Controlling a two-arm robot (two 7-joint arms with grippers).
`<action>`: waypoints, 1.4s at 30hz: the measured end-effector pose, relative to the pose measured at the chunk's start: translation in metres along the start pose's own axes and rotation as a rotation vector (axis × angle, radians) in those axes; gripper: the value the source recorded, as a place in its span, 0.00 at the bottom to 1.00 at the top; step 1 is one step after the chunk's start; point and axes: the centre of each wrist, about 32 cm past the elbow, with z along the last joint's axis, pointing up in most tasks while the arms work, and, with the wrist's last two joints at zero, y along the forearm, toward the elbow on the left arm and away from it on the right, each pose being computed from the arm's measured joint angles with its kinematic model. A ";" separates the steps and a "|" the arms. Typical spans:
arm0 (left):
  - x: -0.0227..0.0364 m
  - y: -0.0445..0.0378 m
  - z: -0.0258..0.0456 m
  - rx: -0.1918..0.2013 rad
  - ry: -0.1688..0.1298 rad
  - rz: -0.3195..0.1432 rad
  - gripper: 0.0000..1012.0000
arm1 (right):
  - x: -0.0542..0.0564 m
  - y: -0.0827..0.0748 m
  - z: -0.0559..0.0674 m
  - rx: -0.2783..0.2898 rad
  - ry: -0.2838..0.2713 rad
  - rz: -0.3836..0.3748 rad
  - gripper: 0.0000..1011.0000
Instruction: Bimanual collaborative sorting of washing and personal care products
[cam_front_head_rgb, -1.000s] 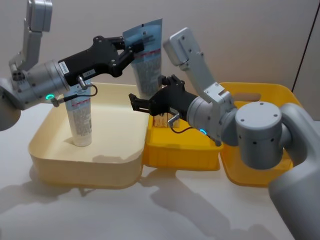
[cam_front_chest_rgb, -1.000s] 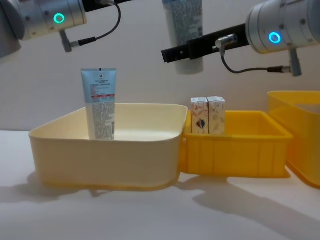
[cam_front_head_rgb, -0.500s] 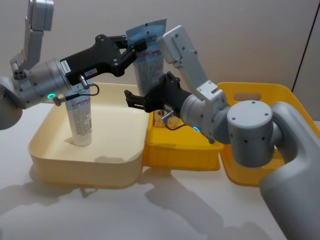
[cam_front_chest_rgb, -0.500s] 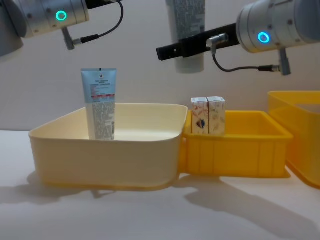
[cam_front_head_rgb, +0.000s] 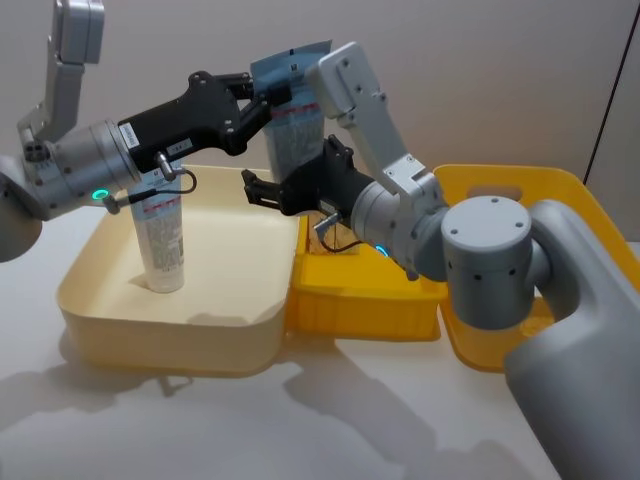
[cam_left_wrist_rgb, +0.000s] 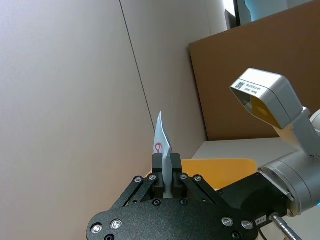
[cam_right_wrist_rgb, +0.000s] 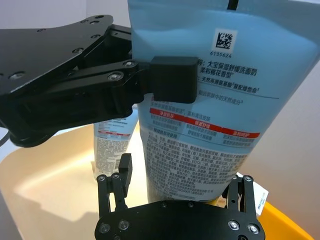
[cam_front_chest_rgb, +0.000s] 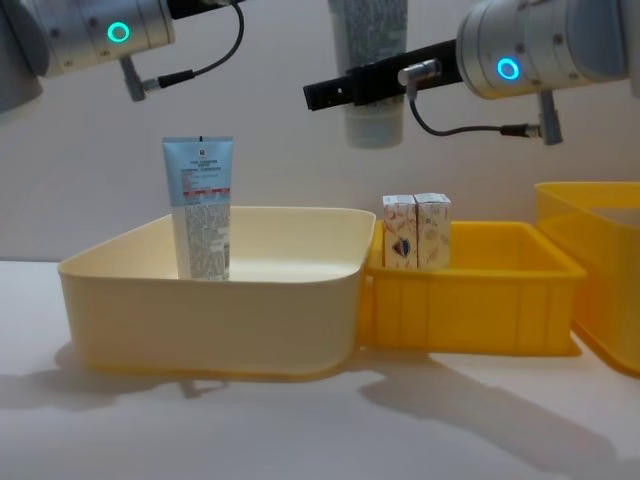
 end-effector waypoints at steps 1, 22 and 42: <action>0.0000 0.0001 0.0001 0.000 0.000 0.001 0.09 | 0.000 0.000 0.000 0.001 0.000 -0.002 0.99; -0.0011 0.0026 0.0007 0.003 -0.002 0.009 0.09 | -0.001 0.004 0.000 0.011 0.005 -0.022 0.71; -0.0013 0.0031 0.0008 0.004 -0.002 0.011 0.09 | -0.001 0.004 0.000 0.012 0.006 -0.025 0.56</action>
